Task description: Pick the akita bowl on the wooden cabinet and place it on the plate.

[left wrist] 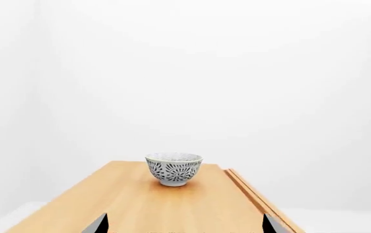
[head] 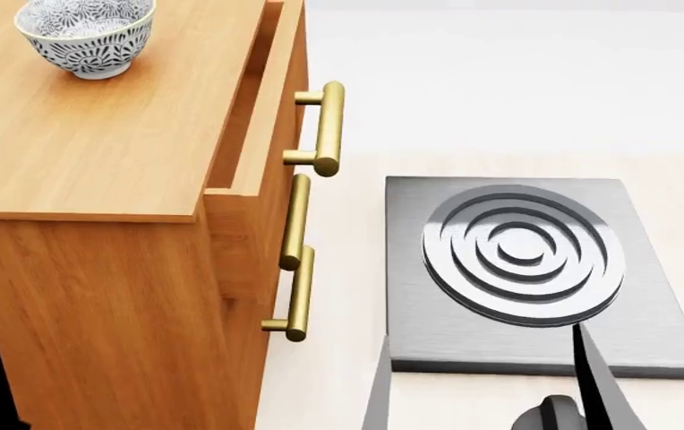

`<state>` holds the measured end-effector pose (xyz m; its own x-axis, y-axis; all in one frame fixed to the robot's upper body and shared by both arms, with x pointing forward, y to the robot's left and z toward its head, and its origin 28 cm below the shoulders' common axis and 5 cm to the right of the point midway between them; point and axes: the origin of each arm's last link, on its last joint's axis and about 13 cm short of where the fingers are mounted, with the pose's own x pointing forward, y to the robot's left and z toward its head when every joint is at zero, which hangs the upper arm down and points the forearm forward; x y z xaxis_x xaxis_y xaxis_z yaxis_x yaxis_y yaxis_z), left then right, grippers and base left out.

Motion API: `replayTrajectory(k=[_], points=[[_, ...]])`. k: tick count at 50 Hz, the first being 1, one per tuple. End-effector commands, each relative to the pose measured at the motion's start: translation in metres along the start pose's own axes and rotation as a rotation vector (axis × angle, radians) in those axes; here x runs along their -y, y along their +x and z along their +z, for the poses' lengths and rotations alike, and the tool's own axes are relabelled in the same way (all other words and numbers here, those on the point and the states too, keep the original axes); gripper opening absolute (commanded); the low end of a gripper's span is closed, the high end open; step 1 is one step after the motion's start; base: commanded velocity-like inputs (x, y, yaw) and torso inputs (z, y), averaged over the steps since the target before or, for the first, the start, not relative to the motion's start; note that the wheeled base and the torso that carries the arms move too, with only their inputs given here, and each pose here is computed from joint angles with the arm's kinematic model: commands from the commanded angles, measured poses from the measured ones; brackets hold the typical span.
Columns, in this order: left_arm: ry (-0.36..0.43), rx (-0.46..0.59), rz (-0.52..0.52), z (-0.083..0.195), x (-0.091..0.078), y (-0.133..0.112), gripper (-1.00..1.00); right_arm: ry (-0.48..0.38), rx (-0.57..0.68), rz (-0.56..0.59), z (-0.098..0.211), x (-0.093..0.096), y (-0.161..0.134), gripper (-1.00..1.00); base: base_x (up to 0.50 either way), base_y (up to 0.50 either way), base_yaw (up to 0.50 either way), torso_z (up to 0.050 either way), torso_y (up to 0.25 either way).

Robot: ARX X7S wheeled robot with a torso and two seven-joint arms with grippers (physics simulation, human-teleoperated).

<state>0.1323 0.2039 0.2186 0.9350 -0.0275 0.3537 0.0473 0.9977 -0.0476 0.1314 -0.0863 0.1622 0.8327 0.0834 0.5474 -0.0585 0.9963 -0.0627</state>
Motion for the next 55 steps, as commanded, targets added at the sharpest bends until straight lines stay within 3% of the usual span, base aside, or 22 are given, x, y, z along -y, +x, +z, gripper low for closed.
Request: replayTrajectory(k=[1,12,30,42,49,55], points=[[0.009,-0.008,0.022,0.004,-0.002,-0.003,1.0,0.001,-0.003,0.002,0.0,0.0,0.0,1.0,0.0,0.0,0.0,0.0,0.0],[0.07,0.06,-0.041,0.035,0.006,0.014,1.0,0.005,-0.005,0.007,-0.001,-0.001,0.0,1.0,0.0,0.0,0.0,0.0,0.0],[0.08,0.102,-0.127,0.079,0.029,0.029,1.0,0.009,0.0,0.004,0.0,0.0,0.001,1.0,0.0,0.0,0.0,0.0,0.0],[0.082,0.006,-0.141,0.086,0.035,0.072,1.0,0.003,0.003,0.006,0.002,0.0,0.0,1.0,0.0,0.0,0.0,0.0,0.0],[0.125,-0.013,-0.161,0.087,0.04,0.094,1.0,0.004,0.003,0.006,0.002,0.0,0.0,1.0,0.0,0.0,0.0,0.0,0.0],[0.111,-0.032,-0.18,0.092,0.043,0.112,1.0,0.005,0.002,0.006,0.001,0.001,0.0,1.0,0.0,0.0,0.0,0.0,0.0]])
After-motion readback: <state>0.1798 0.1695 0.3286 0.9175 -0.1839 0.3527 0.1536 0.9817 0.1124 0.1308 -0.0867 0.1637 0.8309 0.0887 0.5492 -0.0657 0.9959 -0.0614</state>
